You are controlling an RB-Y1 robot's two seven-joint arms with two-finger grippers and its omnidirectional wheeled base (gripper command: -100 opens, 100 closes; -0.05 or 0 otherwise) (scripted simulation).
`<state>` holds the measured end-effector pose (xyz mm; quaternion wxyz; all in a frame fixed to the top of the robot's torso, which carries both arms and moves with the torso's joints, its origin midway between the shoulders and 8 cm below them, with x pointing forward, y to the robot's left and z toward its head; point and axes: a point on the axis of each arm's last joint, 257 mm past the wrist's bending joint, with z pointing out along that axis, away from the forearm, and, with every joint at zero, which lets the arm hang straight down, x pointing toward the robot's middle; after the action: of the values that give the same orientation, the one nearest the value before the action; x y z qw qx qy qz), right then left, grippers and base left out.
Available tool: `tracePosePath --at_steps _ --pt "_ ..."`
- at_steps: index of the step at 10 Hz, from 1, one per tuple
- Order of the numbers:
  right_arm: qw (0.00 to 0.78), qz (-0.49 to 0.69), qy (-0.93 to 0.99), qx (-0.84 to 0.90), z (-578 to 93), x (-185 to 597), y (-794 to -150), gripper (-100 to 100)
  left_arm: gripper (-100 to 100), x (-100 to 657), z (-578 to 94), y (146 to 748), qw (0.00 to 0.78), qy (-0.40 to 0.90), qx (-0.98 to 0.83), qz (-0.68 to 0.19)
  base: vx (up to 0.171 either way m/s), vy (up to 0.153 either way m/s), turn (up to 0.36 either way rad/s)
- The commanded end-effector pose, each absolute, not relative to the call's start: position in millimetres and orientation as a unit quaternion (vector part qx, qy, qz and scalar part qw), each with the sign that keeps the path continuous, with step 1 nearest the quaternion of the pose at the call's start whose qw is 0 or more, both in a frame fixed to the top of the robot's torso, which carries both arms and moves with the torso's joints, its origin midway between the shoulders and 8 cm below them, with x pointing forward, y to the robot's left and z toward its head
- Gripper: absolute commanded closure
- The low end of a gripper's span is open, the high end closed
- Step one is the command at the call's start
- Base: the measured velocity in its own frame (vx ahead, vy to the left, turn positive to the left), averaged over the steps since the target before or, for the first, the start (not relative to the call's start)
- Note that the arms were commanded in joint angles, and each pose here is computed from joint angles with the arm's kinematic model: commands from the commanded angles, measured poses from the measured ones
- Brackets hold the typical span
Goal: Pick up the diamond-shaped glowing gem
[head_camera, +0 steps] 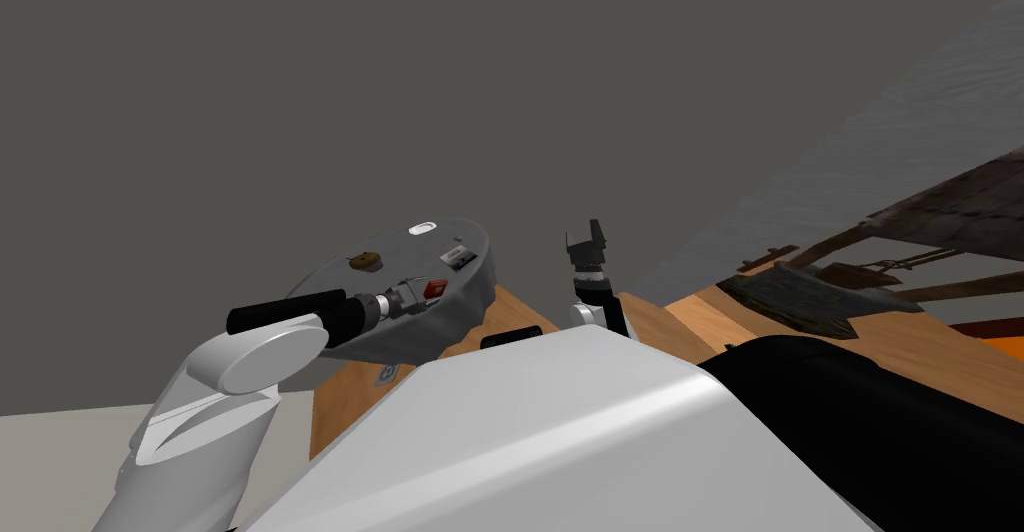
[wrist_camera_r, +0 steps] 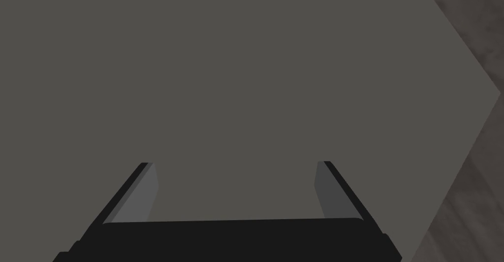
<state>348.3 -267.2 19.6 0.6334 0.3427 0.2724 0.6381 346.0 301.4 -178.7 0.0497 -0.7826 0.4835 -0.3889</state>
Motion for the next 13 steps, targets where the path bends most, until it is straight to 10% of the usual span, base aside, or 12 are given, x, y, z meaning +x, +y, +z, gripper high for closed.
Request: tracePosePath --at_steps 1,2,6,7,8,12,13 --pt "0.633 0.638 0.272 0.343 20 348 -267 0 -100 346 -179 301 0.050 0.483 -0.783 -0.389 0.056 -0.025 0.031" --pt "0.633 0.638 0.272 0.343 20 348 -267 0 100 346 -179 301 0.050 0.485 -0.782 -0.389 0.011 -0.006 -0.004" --pt "0.633 0.638 0.272 0.343 20 348 -267 0 100 345 -179 301 0.049 0.484 -0.782 -0.389 0.000 0.000 0.000" --pt "0.633 0.638 0.272 0.343 20 348 -267 0 0 346 -179 301 0.049 0.484 -0.782 -0.389 0.000 0.000 0.000" --pt "0.633 0.638 0.272 0.343 20 348 -267 0 100 351 -175 308 0.054 0.475 -0.788 -0.388 -0.102 0.020 -0.224" --pt "0.633 0.638 0.272 0.343 20 348 -267 0 100 360 -166 321 0.062 0.461 -0.796 -0.388 -0.134 0.041 -0.151" --pt "0.633 0.638 0.272 0.343 20 348 -267 0 0 360 -166 321 0.062 0.459 -0.797 -0.387 -0.012 0.004 0.006"
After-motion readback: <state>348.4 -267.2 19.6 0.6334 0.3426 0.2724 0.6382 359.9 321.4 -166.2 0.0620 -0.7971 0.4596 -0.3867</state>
